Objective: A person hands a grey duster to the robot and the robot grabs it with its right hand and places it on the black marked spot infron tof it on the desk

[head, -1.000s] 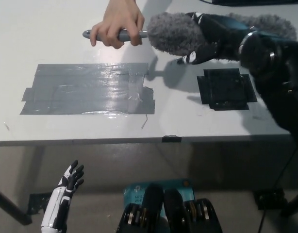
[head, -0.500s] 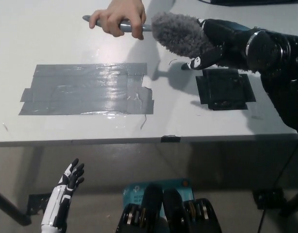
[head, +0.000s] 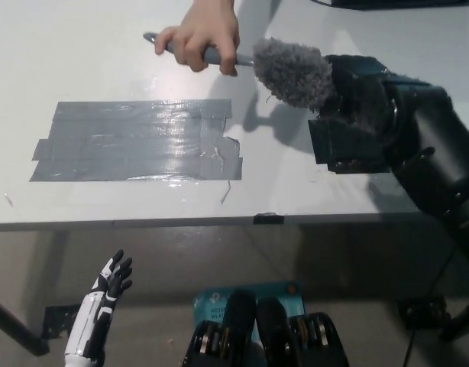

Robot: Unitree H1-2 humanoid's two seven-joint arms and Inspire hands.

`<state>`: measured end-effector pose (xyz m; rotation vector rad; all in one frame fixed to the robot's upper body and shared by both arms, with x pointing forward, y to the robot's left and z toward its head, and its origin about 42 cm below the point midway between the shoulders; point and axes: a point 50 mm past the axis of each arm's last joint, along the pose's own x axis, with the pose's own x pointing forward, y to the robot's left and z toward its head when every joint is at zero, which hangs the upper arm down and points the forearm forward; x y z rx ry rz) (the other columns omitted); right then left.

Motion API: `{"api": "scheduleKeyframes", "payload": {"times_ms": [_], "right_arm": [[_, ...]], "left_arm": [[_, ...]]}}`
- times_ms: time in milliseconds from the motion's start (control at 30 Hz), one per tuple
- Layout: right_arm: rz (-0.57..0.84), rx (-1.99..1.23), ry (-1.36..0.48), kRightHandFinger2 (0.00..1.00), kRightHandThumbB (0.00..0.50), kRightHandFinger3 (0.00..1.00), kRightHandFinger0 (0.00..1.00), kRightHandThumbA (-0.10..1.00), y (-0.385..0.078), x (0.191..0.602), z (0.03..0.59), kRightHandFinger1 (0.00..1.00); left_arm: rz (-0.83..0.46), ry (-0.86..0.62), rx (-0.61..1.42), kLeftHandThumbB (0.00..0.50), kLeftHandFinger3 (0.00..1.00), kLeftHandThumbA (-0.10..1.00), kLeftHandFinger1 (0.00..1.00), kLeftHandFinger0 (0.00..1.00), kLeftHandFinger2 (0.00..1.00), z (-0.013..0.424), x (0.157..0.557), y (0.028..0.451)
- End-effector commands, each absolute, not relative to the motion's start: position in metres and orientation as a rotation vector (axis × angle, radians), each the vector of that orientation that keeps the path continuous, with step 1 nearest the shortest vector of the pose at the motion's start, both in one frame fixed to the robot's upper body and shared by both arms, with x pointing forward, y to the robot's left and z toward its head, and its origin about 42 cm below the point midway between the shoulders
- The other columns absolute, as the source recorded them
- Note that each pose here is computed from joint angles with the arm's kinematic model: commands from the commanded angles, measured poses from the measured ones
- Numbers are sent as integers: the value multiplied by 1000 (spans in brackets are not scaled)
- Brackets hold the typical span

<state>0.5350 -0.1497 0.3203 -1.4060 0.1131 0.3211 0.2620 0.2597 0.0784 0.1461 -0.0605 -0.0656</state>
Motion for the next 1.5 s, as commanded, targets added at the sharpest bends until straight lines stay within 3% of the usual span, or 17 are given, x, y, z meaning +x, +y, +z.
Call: {"api": "scheduleKeyframes", "payload": {"times_ms": [0,33,100,133,167,233,267,300,333,400,633,767,800,1100,1300,1367,1467], "right_arm": [[-33,-1507,-339,213,251,389,0,-100,-148,549,309,9],[-38,-1494,-361,280,247,372,0,-100,-147,549,311,41],[-43,-1473,-390,628,233,351,0,-100,-147,548,311,164],[-45,-1459,-406,907,209,409,0,-100,-146,548,314,295],[-51,-1449,-425,992,203,530,0,-100,-146,547,315,462],[-61,-1433,-453,988,195,735,12,-100,-146,546,316,565],[-66,-1414,-480,997,196,954,11,-100,-147,546,319,614],[-69,-1399,-505,983,193,1000,16,-100,-147,544,322,621],[-76,-1389,-536,971,155,1000,13,-100,-146,542,330,622],[-87,-1387,-555,984,149,1000,31,-100,-145,541,335,643],[-139,-1356,-652,985,185,1000,98,-100,-152,529,374,670],[-161,-1357,-665,994,197,1000,78,-100,-165,530,385,647],[-161,-1354,-661,998,190,1000,114,-100,-169,530,384,637],[-187,-1374,-648,953,245,957,0,-100,-196,531,373,529],[-165,-1375,-598,902,217,851,0,-100,-208,534,355,417],[-152,-1384,-566,925,196,870,0,-100,-210,535,347,434],[-110,-1379,-523,973,219,888,32,-100,-213,536,333,482]], "left_arm": [[-104,-123,169,168,1000,958,1000,1000,1000,95,268,259],[-103,-124,174,168,1000,961,1000,1000,1000,97,269,259],[-105,-126,176,167,1000,964,1000,1000,1000,97,269,260],[-106,-129,175,150,1000,961,1000,1000,1000,97,269,260],[-105,-129,173,147,1000,958,1000,1000,1000,96,269,260],[-105,-129,174,140,1000,958,1000,1000,1000,96,269,260],[-106,-128,176,138,1000,959,1000,1000,1000,95,269,260],[-107,-126,175,137,1000,959,1000,1000,1000,94,269,259],[-106,-127,179,130,1000,963,1000,1000,1000,94,270,259],[-107,-129,181,128,1000,963,1000,1000,1000,94,270,259],[-110,-124,184,130,1000,980,1000,1000,1000,95,270,258],[-111,-124,187,128,1000,980,1000,1000,1000,94,270,259],[-110,-123,187,128,1000,979,1000,1000,1000,94,270,259],[-113,-122,197,125,1000,984,1000,997,1000,94,270,259],[-113,-122,191,120,1000,967,1000,996,1000,95,270,259],[-114,-125,192,119,1000,966,1000,994,1000,95,270,259],[-109,-125,193,122,1000,965,1000,987,1000,95,270,258]]}}
